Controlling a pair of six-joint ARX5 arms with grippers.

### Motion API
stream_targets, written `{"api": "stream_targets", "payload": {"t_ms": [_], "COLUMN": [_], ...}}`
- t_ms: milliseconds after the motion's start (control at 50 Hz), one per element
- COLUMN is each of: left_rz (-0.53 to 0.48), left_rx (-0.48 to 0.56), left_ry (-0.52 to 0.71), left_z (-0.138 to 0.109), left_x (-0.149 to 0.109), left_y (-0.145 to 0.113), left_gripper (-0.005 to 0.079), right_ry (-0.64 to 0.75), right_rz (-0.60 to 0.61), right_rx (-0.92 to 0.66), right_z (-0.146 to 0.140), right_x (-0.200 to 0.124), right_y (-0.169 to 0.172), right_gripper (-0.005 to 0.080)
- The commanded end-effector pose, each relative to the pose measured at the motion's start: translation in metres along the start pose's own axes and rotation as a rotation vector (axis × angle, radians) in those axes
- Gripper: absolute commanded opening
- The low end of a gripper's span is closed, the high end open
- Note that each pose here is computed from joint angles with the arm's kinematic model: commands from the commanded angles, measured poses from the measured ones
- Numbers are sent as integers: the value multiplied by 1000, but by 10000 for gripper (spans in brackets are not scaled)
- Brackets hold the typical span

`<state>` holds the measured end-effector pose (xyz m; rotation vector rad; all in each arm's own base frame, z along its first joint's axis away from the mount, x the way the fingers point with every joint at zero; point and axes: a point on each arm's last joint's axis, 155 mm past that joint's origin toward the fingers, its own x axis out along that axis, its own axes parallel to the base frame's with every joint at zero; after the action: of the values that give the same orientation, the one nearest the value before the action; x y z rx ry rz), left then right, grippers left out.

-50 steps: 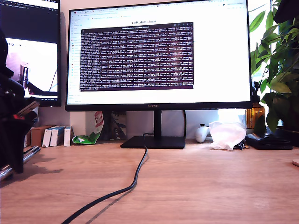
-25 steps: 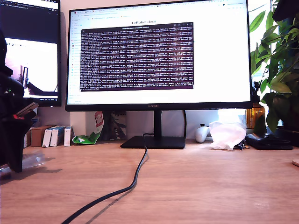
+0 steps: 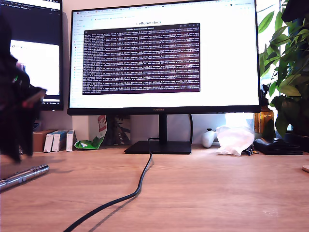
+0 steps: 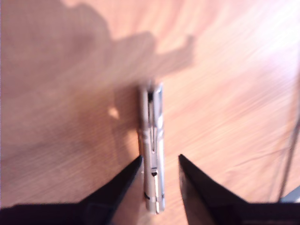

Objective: Pick the metallic laser pointer with your right arm, pass it to your left arm, then place it down to the left side of the table

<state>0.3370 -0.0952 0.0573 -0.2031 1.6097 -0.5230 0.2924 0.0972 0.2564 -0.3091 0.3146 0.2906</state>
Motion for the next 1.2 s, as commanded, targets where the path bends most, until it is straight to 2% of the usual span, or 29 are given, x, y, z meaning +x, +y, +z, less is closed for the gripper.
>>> {"api": "stream_targets", "payload": {"t_ms": [0,120,380,480,560,660,760,960,1080,1180], "left_rz": [-2,36,26,32,94,227,299,370,413,447], "left_rx": [3,34,89,50,50,70,84,142,177,196], "left_ry": [9,-24,-199,-237,-255,-300,-361,-478,-568,-640], "left_z": [0,12,57,66,71,81,92,106,107,99], "left_x": [-4,-17,-34,-37,-39,-49,-61,-84,-99,-108], "left_y": [-3,-1,-6,-4,7,20,21,2,-11,-16], "left_gripper": [111,-13,-13,-13,-13,-13,-13,-13,-13,-13], "right_ry": [6,4,-35,-32,-12,18,28,-3,3,22], "right_rz": [7,6,-2,-9,-94,-246,-335,-495,-504,-531], "right_rx": [-8,-8,15,107,206,203,226,269,286,297], "right_z": [-5,-4,6,5,-1,-12,-18,-20,-28,-43], "right_x": [3,3,2,2,3,-1,-5,-18,-18,-17], "right_y": [3,3,1,-1,-19,-51,-76,-128,-137,-144], "right_gripper": [-12,-12,-12,-12,-11,0,4,36,36,36]}}
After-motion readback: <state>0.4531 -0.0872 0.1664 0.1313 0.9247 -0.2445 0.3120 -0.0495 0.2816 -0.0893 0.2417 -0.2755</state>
